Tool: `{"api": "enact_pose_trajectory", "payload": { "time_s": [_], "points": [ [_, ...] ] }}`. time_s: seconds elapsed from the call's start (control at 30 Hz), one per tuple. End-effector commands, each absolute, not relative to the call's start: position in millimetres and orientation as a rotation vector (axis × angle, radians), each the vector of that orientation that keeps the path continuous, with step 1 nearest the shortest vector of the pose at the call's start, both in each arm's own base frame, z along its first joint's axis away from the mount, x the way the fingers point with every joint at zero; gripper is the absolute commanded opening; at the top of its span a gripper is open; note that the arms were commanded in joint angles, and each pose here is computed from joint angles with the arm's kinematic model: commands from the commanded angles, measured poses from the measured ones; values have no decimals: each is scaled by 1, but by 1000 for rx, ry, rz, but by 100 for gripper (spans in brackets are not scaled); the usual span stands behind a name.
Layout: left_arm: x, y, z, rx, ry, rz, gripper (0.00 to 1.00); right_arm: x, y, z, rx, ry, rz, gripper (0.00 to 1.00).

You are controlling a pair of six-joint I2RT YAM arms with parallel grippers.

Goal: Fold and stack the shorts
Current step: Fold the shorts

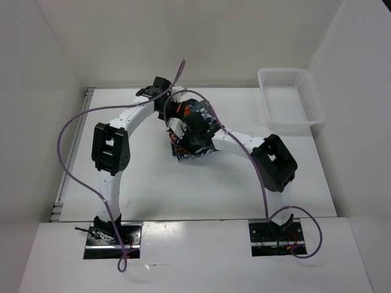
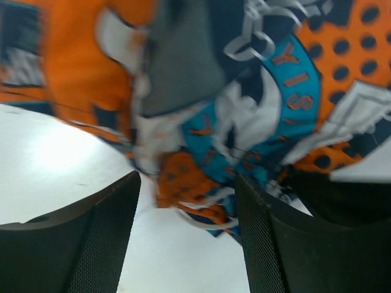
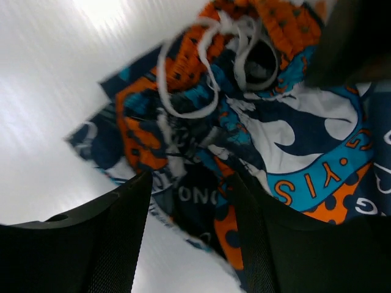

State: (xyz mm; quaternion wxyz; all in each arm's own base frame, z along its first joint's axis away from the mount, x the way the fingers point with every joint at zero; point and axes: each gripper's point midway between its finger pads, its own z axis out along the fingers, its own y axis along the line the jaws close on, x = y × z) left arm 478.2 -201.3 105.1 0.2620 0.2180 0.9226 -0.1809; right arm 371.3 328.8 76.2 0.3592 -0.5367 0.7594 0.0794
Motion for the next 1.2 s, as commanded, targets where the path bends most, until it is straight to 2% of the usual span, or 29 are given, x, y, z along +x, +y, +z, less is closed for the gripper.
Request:
{"api": "enact_pose_trajectory", "payload": {
  "time_s": [0.0, 0.1, 0.2, 0.3, 0.33, 0.4, 0.43, 0.47, 0.5, 0.53, 0.63, 0.77, 0.97, 1.07, 1.17],
  "points": [
    [452, -216, 85, 647, 2572, -573, 71, 413, 325, 93, -1324, 1882, 136, 61],
    [456, -212, 71, 638, 2601, -535, 72, 416, 324, 86, -1334, 1885, 118, 61],
    [465, -207, 66, 624, 2606, -469, 72, 418, 324, 83, -1308, 1898, 119, 55],
    [468, -204, 61, 617, 2609, -440, 64, 420, 324, 79, -1304, 1902, 108, 40],
    [468, -204, 61, 617, 2609, -440, 61, 422, 323, 76, -1309, 1898, 88, 29],
    [471, -203, 61, 613, 2602, -421, 51, 422, 322, 74, -1309, 1898, 88, 18],
    [472, -201, 61, 609, 2603, -405, 47, 423, 321, 74, -1315, 1893, 72, 9],
    [472, -200, 56, 609, 2613, -405, 43, 423, 321, 74, -1315, 1893, 72, 5],
    [475, -197, 56, 601, 2606, -372, 33, 423, 321, 74, -1315, 1893, 72, 2],
    [475, -197, 56, 601, 2606, -372, 28, 424, 321, 79, -1321, 1878, 67, 0],
    [482, -193, 59, 588, 2591, -326, 11, 417, 317, 89, -1355, 1863, 67, 0],
    [501, -187, 79, 554, 2535, -310, 0, 392, 324, 112, -1443, 1813, 195, 0],
    [524, -187, 126, 527, 2427, -297, 0, 348, 329, 139, -1555, 1711, 394, 0],
    [524, -186, 128, 527, 2428, -297, 0, 342, 329, 139, -1567, 1711, 423, 0],
    [522, -185, 123, 528, 2441, -294, 4, 332, 336, 134, -1619, 1679, 473, 0]
  ]
}}
